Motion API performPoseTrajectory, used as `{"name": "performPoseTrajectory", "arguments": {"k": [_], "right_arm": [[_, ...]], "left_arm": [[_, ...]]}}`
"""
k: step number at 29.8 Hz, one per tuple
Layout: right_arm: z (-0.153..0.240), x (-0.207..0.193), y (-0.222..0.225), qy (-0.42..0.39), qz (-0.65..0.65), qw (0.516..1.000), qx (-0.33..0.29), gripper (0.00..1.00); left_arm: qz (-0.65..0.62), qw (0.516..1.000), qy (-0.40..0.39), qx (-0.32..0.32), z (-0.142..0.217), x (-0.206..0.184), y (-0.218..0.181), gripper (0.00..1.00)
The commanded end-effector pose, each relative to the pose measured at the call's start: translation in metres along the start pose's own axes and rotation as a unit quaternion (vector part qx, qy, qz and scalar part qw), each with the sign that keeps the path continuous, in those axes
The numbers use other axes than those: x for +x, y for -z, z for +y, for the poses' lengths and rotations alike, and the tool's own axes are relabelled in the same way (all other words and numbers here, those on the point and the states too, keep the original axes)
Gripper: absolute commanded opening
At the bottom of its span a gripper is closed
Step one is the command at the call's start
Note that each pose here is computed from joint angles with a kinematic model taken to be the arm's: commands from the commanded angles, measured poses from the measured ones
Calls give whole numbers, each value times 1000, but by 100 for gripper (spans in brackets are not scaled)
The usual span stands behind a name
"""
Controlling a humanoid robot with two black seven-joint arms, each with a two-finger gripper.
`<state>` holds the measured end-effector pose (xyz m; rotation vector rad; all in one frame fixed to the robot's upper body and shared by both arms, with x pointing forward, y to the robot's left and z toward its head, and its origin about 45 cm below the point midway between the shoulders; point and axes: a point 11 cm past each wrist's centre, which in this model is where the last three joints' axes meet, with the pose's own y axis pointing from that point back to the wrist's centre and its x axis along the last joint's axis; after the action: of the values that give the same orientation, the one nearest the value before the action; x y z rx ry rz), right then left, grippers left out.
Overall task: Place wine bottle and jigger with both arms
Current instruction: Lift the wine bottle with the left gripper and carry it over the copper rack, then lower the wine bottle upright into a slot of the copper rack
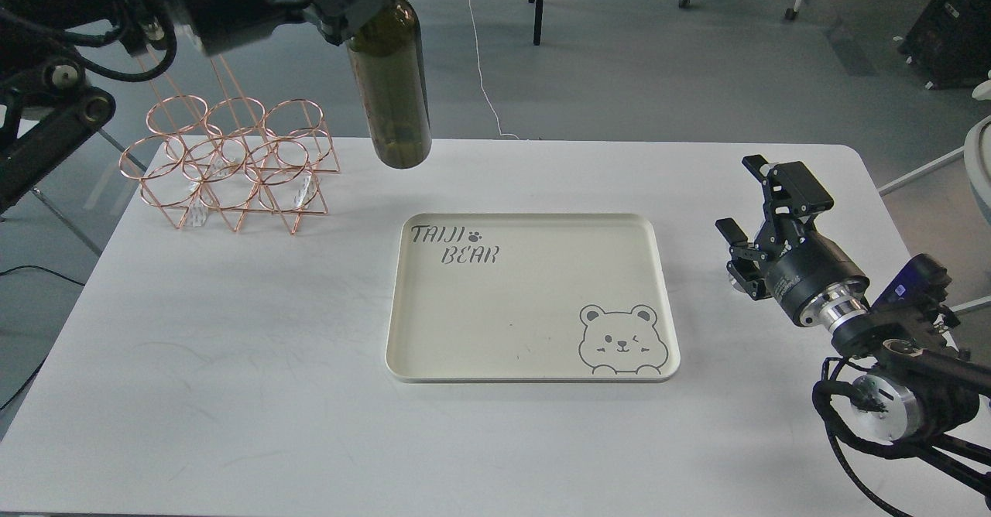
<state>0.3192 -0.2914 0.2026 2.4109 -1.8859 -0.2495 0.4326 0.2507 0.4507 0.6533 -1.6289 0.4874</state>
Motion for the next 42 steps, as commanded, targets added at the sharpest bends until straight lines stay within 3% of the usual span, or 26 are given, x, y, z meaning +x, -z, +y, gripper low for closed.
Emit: {"name": "performPoseTrajectory", "arguments": {"k": [1, 7, 42], "right_arm": [[0, 0, 0, -1, 1, 1000, 1, 99], [0, 1, -1, -2, 1, 1000, 0, 99], [2, 2, -4, -4, 0, 1000, -5, 99]], "left_arm": [[-1, 999, 12, 40, 16, 3, 26, 9], [12, 995, 35, 88, 34, -8, 55, 9], [49, 986, 81, 141, 52, -65, 81, 10]]}}
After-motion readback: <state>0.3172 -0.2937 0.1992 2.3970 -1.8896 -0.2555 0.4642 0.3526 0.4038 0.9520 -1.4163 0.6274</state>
